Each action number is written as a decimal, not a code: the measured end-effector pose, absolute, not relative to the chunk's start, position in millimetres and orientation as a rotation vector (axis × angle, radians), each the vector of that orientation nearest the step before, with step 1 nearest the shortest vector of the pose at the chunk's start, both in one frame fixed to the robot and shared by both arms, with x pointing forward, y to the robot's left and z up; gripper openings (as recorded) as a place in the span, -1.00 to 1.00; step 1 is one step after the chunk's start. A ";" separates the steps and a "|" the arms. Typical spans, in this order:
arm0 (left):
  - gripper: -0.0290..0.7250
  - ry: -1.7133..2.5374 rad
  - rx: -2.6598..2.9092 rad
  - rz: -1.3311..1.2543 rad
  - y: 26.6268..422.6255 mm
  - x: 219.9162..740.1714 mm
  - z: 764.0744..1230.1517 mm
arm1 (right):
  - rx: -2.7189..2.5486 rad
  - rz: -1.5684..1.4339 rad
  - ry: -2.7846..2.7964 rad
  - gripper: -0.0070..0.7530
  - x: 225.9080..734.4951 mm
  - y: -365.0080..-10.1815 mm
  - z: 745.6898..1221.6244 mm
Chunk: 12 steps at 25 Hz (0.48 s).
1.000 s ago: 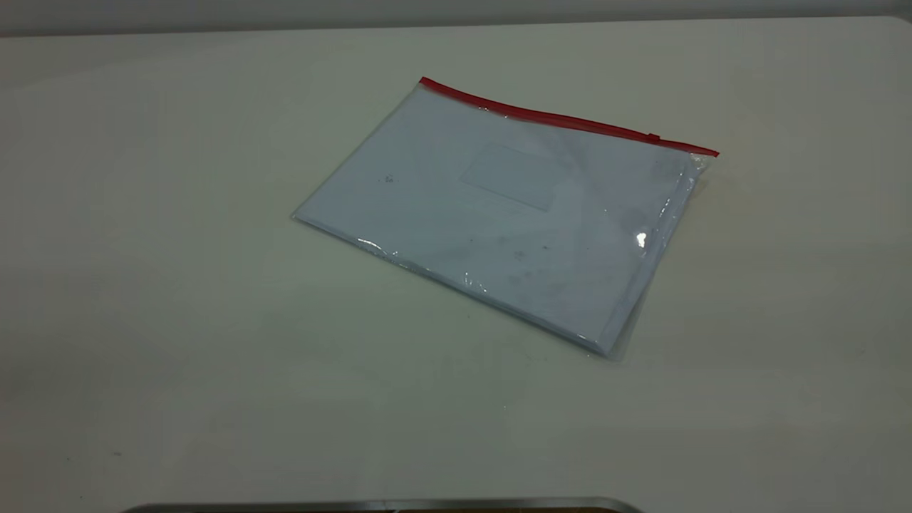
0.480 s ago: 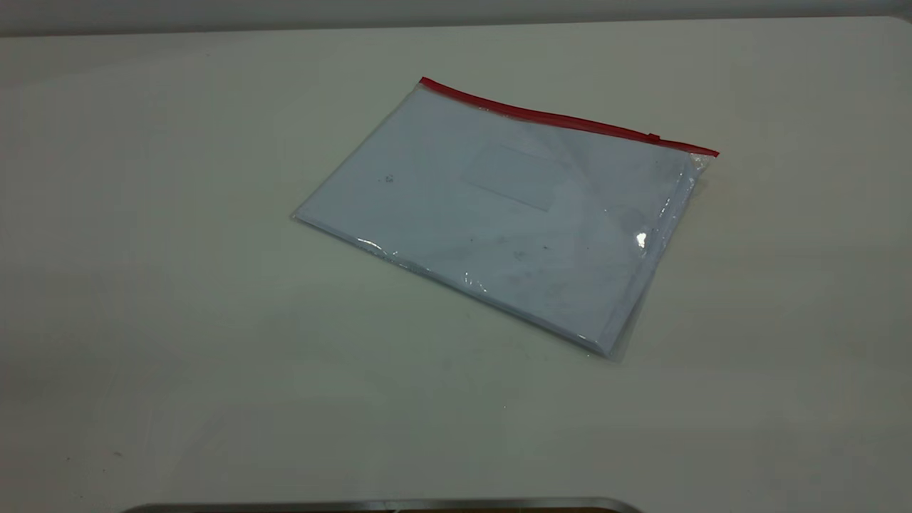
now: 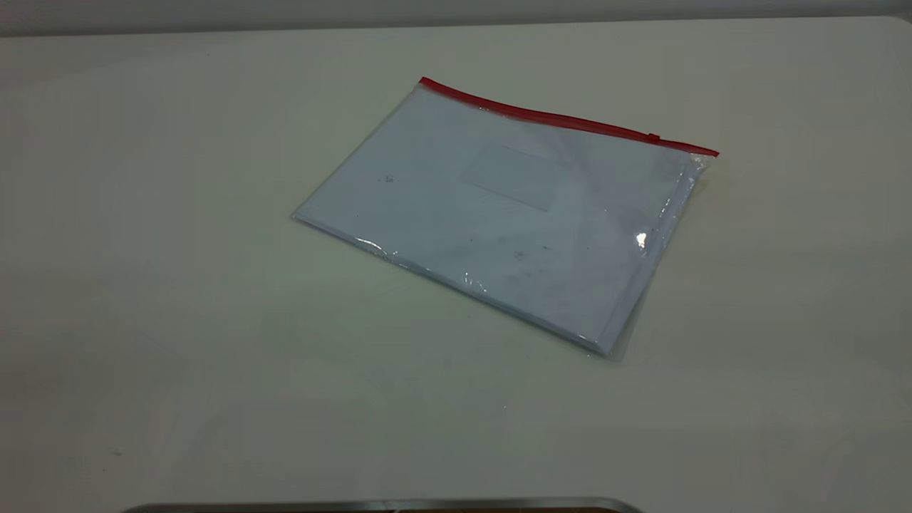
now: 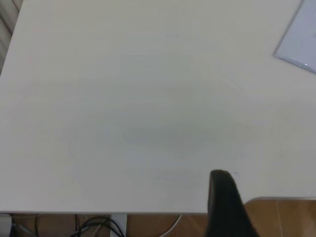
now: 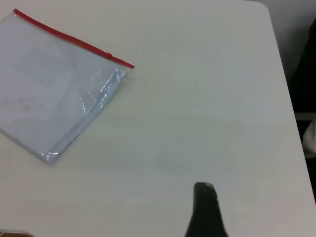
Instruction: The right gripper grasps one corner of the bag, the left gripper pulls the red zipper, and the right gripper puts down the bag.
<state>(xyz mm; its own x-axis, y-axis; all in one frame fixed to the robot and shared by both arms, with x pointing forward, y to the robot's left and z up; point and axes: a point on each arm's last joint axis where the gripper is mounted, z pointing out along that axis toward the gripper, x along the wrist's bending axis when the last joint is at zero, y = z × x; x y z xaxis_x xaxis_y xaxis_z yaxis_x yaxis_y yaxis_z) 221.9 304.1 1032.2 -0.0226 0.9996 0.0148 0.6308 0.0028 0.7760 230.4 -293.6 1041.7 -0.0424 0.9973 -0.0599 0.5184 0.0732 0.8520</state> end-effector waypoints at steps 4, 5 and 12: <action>0.40 1.712 1.685 0.830 304.1 221.9 1032.2 | 1.537 0.884 1.651 0.57 230.4 -292.4 1041.8; 0.40 1.712 1.684 0.829 304.1 221.9 1032.2 | 1.542 0.901 1.650 0.57 230.5 -291.4 1042.0; 0.40 1.800 1.717 0.834 309.2 245.8 1080.1 | 1.487 0.995 1.584 0.57 226.7 -288.8 1066.1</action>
